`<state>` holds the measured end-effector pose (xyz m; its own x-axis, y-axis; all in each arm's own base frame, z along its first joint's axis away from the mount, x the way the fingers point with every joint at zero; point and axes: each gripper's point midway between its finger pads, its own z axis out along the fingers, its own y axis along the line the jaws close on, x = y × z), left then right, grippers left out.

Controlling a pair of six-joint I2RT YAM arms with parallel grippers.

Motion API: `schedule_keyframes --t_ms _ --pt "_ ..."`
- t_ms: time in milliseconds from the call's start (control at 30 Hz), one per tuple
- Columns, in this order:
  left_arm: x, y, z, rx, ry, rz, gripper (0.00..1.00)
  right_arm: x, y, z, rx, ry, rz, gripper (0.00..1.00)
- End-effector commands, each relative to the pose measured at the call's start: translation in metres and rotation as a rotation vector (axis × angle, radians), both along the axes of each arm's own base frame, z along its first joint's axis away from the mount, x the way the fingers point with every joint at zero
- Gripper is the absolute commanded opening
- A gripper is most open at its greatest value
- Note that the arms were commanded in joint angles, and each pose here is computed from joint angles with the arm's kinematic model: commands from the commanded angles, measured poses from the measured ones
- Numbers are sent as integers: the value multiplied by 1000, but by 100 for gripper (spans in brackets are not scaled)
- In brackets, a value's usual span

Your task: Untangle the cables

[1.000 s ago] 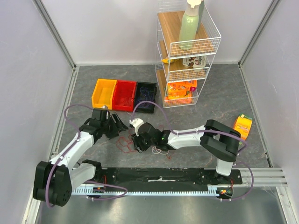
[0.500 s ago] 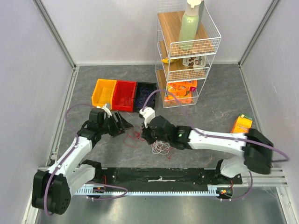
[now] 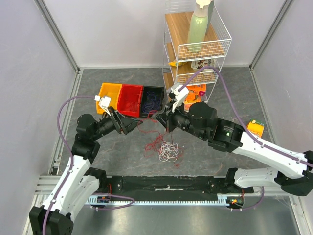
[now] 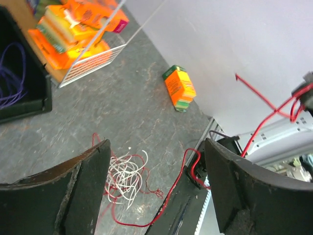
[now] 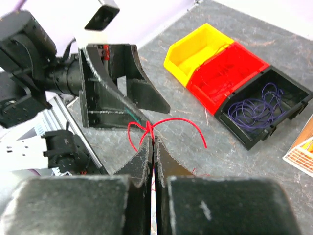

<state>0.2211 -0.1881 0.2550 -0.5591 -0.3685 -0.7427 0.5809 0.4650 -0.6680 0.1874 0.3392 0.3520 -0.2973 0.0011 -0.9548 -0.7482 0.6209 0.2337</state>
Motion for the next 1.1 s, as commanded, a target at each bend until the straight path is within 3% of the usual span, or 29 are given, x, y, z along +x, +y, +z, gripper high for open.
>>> schedule_keyframes --t_ms 0,267,333,400,533,800,1000,1067 --pt "-23 -11 50 -31 -246 -149 85 1 -10 56 86 -68 -23 0" --pt "-47 -17 80 -49 -360 -274 90 6 -15 114 204 -110 -59 0" --pt "-50 -17 83 -57 -376 -289 87 5 -14 123 226 -118 -52 0" --pt "-50 -19 84 -63 -376 -300 83 3 -13 136 254 -130 -43 0" --pt "-43 -20 87 -63 -372 -291 90 0 -9 151 281 -146 -14 0" --pt "-33 -27 92 -33 -394 -315 90 -2 -2 160 298 -159 14 0" --pt "-50 -51 79 21 -417 -423 83 0 -5 160 297 -165 -1 0" --pt "-50 -58 73 51 -412 -429 70 -1 -5 160 296 -166 -1 0"
